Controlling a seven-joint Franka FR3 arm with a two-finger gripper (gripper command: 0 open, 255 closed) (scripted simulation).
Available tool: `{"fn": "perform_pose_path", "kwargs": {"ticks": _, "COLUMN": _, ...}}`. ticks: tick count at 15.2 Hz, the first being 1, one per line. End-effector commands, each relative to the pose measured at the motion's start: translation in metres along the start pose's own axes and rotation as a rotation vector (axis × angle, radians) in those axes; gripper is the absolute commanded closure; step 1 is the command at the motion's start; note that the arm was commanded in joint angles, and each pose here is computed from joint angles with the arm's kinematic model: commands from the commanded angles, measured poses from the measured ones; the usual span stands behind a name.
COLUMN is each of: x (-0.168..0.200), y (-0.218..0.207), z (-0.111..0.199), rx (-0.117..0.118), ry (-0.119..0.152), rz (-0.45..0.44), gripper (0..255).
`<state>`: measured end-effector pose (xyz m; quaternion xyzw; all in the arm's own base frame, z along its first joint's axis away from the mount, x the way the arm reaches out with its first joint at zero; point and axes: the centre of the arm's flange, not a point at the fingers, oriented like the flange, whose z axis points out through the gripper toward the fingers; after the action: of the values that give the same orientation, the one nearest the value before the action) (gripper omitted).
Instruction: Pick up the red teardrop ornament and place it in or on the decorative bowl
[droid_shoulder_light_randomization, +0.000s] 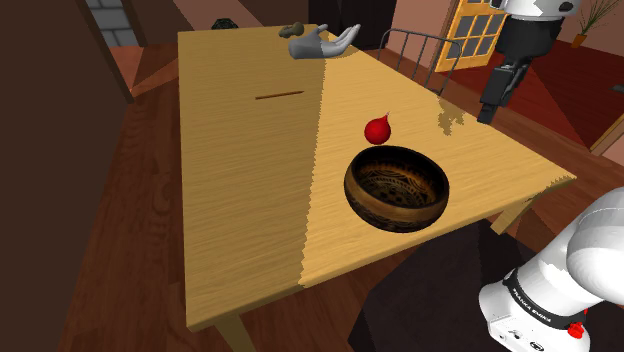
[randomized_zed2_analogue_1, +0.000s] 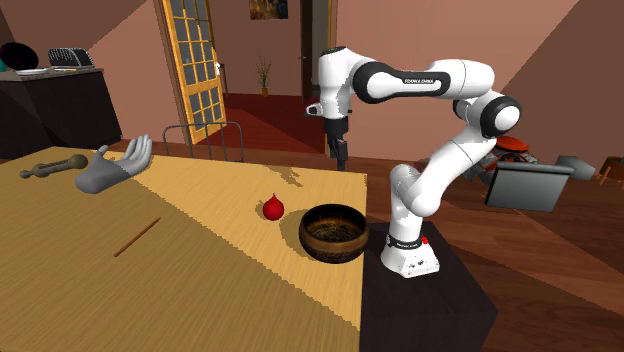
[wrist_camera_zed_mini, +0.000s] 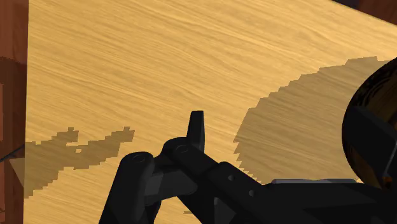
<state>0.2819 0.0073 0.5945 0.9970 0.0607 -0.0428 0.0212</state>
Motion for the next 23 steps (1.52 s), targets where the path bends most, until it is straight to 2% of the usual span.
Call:
{"fn": "perform_pose_path", "kwargs": {"ticks": 1, "x": 0.000, "y": 0.000, "z": 0.000, "rx": 0.000, "ry": 0.000, "rz": 0.000, "gripper": 0}}
{"fn": "perform_pose_path", "kwargs": {"ticks": 10, "x": 0.135, "y": -0.025, "z": 0.026, "rx": -0.030, "ry": -0.136, "rz": 0.069, "gripper": 0}}
{"fn": "perform_pose_path", "kwargs": {"ticks": 20, "x": 0.282, "y": -0.040, "z": 0.077, "rx": -0.064, "ry": -0.287, "rz": 0.147, "gripper": 0}}
{"fn": "perform_pose_path", "kwargs": {"ticks": 23, "x": 0.283, "y": -0.040, "z": 0.089, "rx": -0.065, "ry": -0.292, "rz": 0.149, "gripper": 0}}
